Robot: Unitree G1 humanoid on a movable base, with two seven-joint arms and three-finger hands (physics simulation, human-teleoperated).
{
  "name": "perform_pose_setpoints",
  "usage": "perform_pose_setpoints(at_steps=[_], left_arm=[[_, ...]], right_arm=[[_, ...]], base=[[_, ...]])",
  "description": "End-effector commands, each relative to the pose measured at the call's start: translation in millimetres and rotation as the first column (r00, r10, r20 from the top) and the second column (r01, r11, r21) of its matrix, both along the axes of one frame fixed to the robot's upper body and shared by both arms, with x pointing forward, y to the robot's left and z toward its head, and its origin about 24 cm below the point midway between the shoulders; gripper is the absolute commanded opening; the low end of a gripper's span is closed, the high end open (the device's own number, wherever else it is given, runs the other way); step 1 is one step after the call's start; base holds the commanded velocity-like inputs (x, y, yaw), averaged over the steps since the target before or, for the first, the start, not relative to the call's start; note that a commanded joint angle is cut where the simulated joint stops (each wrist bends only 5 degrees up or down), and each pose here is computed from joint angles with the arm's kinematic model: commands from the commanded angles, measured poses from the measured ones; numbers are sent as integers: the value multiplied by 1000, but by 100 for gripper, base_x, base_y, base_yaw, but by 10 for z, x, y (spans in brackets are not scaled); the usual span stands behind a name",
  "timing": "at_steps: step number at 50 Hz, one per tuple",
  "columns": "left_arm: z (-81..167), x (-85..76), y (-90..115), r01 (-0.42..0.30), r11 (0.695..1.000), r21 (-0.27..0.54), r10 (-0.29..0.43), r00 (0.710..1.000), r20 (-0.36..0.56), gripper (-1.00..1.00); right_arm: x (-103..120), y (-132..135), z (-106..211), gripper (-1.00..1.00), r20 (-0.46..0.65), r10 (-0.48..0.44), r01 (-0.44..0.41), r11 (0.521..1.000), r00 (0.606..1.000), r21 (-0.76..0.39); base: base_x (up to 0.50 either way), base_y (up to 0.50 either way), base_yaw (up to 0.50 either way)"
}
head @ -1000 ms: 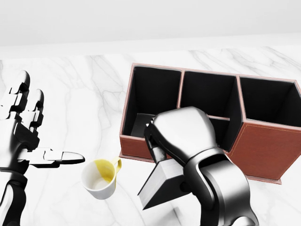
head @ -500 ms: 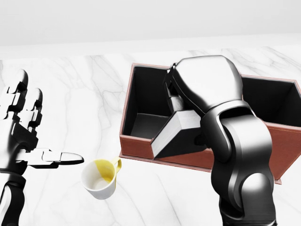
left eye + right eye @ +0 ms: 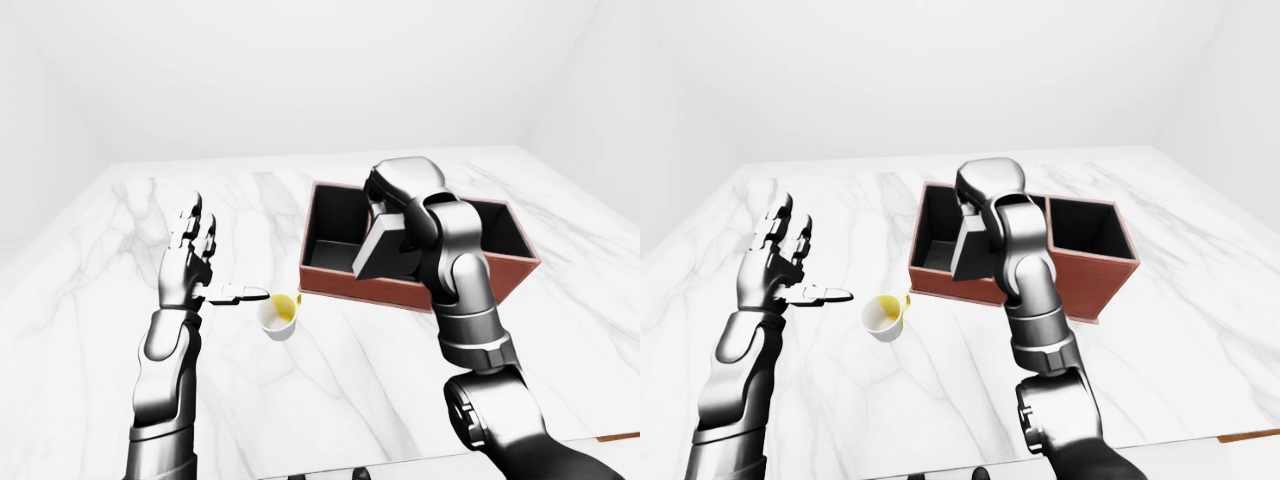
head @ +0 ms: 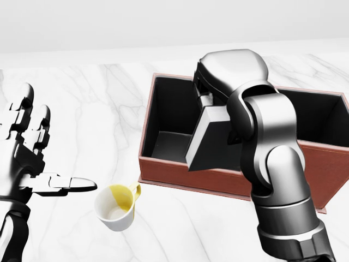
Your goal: Pick up the book and place it in the caddy.
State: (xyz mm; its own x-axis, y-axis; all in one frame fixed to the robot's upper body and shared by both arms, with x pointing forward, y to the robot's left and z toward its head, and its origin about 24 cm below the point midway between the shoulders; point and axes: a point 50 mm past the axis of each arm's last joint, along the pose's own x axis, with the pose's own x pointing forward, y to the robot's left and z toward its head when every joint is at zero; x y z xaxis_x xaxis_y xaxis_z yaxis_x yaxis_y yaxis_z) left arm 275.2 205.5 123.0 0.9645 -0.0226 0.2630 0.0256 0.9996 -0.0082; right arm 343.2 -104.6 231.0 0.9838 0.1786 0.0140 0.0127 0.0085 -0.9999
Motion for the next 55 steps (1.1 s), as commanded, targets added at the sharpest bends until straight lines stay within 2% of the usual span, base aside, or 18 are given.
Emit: perform_pose_setpoints(at_steps=[1,16,26,55], left_arm=[[-44,12,20,-1,1000,-8,1,1000,-19,100],[-91,29,27,-1,1000,-13,1,999,-41,100],[-98,42,28,-2,1000,-12,2,999,-45,100],[-136,56,50,-4,1000,-21,3,998,-62,100]], right_arm=[[187,1,-12,-100,-63,-25,22,999,998,-36],[257,-33,96,-100,10,-49,49,997,999,-54],[317,-106,49,-100,-2,-88,87,992,996,-90],[571,-228,-71,-100,-2,-114,113,992,994,-60]], base=[[0,0,0],[0,0,0],[0,0,0],[0,0,0]])
